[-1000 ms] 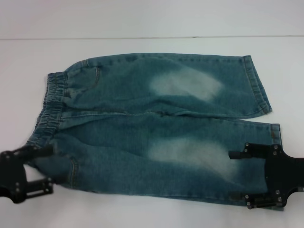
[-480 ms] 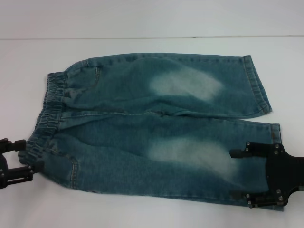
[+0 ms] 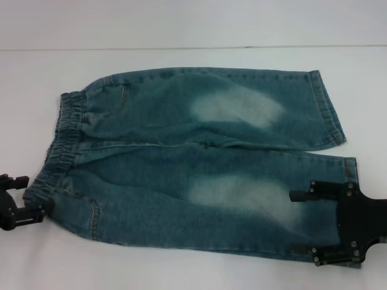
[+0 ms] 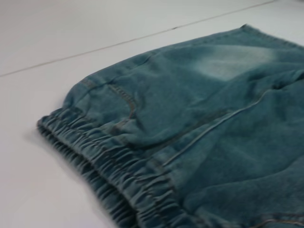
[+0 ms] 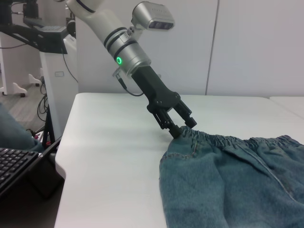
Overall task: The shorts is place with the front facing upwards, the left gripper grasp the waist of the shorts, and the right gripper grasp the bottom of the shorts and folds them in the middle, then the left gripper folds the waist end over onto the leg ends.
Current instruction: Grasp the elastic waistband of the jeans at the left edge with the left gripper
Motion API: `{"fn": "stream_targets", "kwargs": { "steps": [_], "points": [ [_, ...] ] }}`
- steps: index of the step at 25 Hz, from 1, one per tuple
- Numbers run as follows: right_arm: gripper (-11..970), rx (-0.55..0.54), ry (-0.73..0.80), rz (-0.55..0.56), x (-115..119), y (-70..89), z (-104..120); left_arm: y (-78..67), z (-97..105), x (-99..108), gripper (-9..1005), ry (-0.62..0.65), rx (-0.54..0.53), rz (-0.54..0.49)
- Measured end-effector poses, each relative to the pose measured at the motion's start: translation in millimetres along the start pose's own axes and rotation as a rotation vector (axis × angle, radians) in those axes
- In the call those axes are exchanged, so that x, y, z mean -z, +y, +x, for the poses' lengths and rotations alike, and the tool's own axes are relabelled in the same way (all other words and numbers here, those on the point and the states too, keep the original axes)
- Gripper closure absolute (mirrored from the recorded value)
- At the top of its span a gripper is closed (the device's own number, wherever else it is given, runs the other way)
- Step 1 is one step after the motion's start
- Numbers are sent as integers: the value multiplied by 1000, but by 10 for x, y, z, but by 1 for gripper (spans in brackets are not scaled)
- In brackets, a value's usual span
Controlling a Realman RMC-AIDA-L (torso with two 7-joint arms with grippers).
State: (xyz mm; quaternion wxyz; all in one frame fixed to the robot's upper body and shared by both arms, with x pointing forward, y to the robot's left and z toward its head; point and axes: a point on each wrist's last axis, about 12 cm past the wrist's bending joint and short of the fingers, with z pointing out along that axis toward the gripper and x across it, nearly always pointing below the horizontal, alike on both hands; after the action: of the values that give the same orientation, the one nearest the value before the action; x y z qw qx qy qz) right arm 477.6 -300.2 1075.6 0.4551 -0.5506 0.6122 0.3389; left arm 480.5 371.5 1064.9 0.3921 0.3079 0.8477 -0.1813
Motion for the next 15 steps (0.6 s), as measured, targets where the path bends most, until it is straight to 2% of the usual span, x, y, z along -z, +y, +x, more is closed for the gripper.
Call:
{"fn": "stream_targets", "kwargs": {
  "steps": [7, 15],
  "points": [
    [103, -3, -3, 7, 11, 0, 1, 9, 35, 13, 176, 17, 18, -17],
    [103, -4, 0, 13, 10, -8, 5, -34, 48, -2, 178, 60, 25, 29]
  ]
}}
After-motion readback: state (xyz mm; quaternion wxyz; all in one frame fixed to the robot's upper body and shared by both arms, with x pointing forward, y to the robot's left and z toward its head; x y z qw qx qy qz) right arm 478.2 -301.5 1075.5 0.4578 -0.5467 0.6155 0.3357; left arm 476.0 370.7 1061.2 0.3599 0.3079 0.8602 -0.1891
